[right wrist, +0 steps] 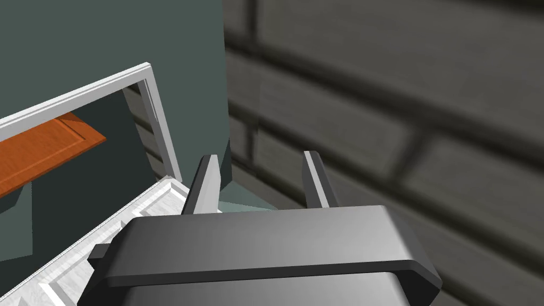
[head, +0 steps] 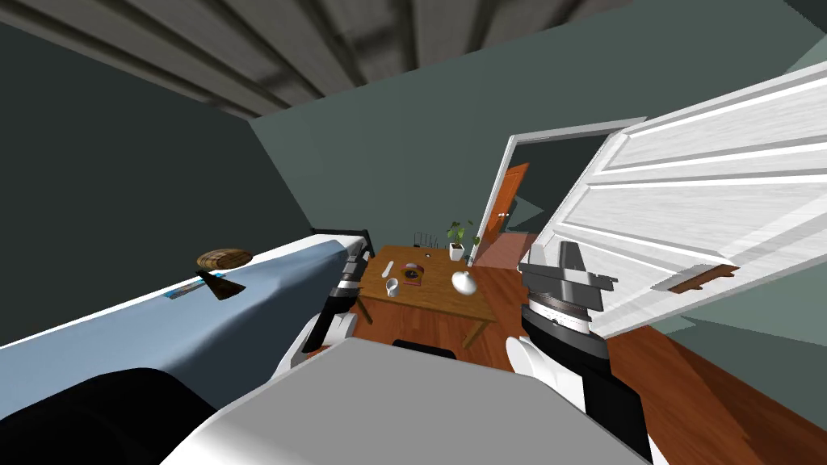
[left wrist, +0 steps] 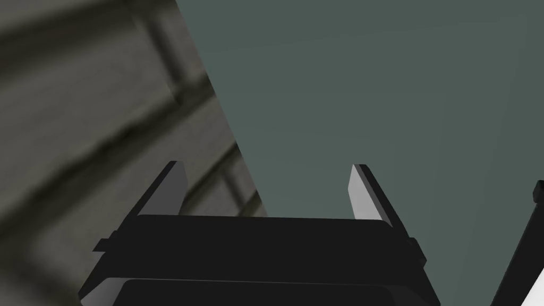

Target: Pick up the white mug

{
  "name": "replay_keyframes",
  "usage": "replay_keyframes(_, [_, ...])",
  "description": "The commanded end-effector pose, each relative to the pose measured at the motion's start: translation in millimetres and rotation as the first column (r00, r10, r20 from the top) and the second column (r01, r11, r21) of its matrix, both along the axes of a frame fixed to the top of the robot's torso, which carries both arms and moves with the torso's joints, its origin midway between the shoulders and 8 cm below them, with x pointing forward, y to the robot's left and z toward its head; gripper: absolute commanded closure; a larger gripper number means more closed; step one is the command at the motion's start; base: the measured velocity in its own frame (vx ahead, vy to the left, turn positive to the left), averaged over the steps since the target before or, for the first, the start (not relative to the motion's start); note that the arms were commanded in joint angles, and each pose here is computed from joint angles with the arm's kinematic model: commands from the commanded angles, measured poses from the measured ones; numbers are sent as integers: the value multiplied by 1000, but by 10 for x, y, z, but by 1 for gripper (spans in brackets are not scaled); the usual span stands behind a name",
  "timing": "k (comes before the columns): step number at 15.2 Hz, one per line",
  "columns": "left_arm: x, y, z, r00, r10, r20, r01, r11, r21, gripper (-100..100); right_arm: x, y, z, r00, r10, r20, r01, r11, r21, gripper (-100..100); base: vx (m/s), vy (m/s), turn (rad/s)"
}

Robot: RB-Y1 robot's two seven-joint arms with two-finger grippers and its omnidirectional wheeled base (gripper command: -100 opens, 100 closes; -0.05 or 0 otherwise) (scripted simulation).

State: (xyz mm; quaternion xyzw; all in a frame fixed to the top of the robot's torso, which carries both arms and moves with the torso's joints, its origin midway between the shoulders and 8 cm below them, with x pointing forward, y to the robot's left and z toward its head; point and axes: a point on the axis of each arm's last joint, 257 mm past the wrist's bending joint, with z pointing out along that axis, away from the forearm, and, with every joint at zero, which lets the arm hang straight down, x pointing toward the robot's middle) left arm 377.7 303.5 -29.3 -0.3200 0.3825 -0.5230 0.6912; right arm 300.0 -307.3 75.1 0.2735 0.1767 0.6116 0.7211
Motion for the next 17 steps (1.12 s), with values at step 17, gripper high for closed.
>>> replay_keyframes(17, [502, 868, -1183, 918, 64, -392, -140, 976, -169, -100, 0, 0, 0, 1000, 0, 0, 0, 1000, 0, 0, -28, 18, -185])
